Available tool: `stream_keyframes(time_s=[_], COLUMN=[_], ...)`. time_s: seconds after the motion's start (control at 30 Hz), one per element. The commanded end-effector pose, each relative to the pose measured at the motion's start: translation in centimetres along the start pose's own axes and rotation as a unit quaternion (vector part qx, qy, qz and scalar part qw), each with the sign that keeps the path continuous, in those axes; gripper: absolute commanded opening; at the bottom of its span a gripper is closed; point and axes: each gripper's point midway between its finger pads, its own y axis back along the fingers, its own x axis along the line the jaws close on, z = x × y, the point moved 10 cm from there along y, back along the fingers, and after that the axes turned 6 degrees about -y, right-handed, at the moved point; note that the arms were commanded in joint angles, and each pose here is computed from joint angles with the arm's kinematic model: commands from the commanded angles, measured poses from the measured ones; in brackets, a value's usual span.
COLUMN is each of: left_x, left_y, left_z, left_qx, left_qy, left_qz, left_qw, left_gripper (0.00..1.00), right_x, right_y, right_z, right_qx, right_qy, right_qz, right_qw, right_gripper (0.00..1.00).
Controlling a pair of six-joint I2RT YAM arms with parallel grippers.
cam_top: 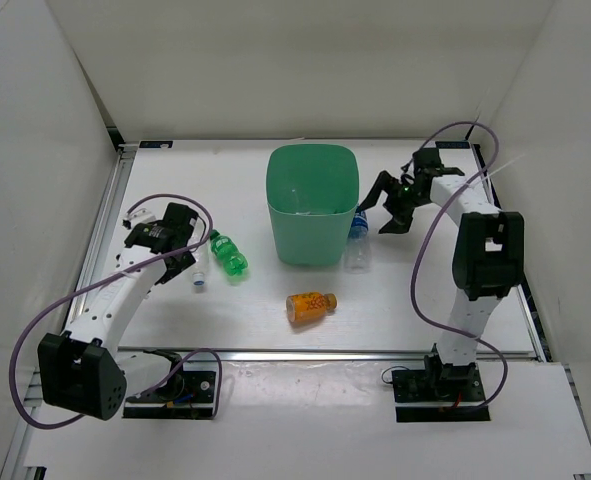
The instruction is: Put the plastic bottles in the bin
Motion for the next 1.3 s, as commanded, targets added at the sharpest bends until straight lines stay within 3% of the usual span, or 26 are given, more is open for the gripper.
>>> stream_keyframes(time_s=[0.0, 0.33, 0.43, 0.6, 0.73, 0.8, 0.9, 1.07, 1.17, 1.27], left_x=[0.2, -0.1, -0.1, -0.4, -0.6, -0.7, -0.8, -1.0, -1.3, -1.5], left_y=[0.4, 0.0, -0.3, -0.6, -0.9, -1.1, -1.1, -1.0, -1.0, -1.3], left_z=[-0.1, -0.3, -0.6, -0.6, -0.7, -0.8, -0.7, -0.3, -0.1, -0.4], left_qx=[-0.006, 0.005, 0.01, 0.013, 0.015, 0.018, 0.015, 0.004, -0.002, 0.008], left_qy=[0.01, -0.001, -0.007, -0.014, -0.017, -0.02, -0.022, -0.021, -0.014, -0.022], left_qz=[-0.01, 0.0, 0.006, 0.008, 0.01, 0.013, 0.011, -0.006, -0.012, -0.018], left_qw=[1.0, 1.0, 1.0, 1.0, 1.0, 1.0, 1.0, 1.0, 1.0, 1.0], left_gripper=[1.0, 1.0, 1.0, 1.0, 1.0, 1.0, 1.0, 1.0, 1.0, 1.0], right_x=[0.6, -2.2, -3.0, -3.0, -3.8, -3.7, -3.4, 3.0, 8.0, 11.8], right_y=[-1.1, -4.4, -5.0, -5.3, -5.0, -3.3, 0.3, 7.8, 13.0, 16.0], right_z=[0.4, -0.7, -1.1, -1.1, -1.1, -0.3, 1.7, 4.9, 4.5, 3.5], right_qx=[0.013, 0.068, 0.088, 0.1, 0.087, 0.046, -0.029, -0.125, -0.183, -0.203], right_qy=[0.04, 0.037, 0.023, 0.022, 0.015, -0.006, -0.036, 0.0, 0.039, 0.078], right_qz=[0.009, -0.033, -0.042, -0.036, -0.097, -0.128, -0.13, 0.006, 0.078, 0.149], right_qw=[0.999, 0.996, 0.995, 0.994, 0.991, 0.991, 0.99, 0.992, 0.979, 0.965], right_gripper=[1.0, 1.0, 0.95, 0.65, 0.4, 0.27, 0.17, 0.13, 0.12, 0.12])
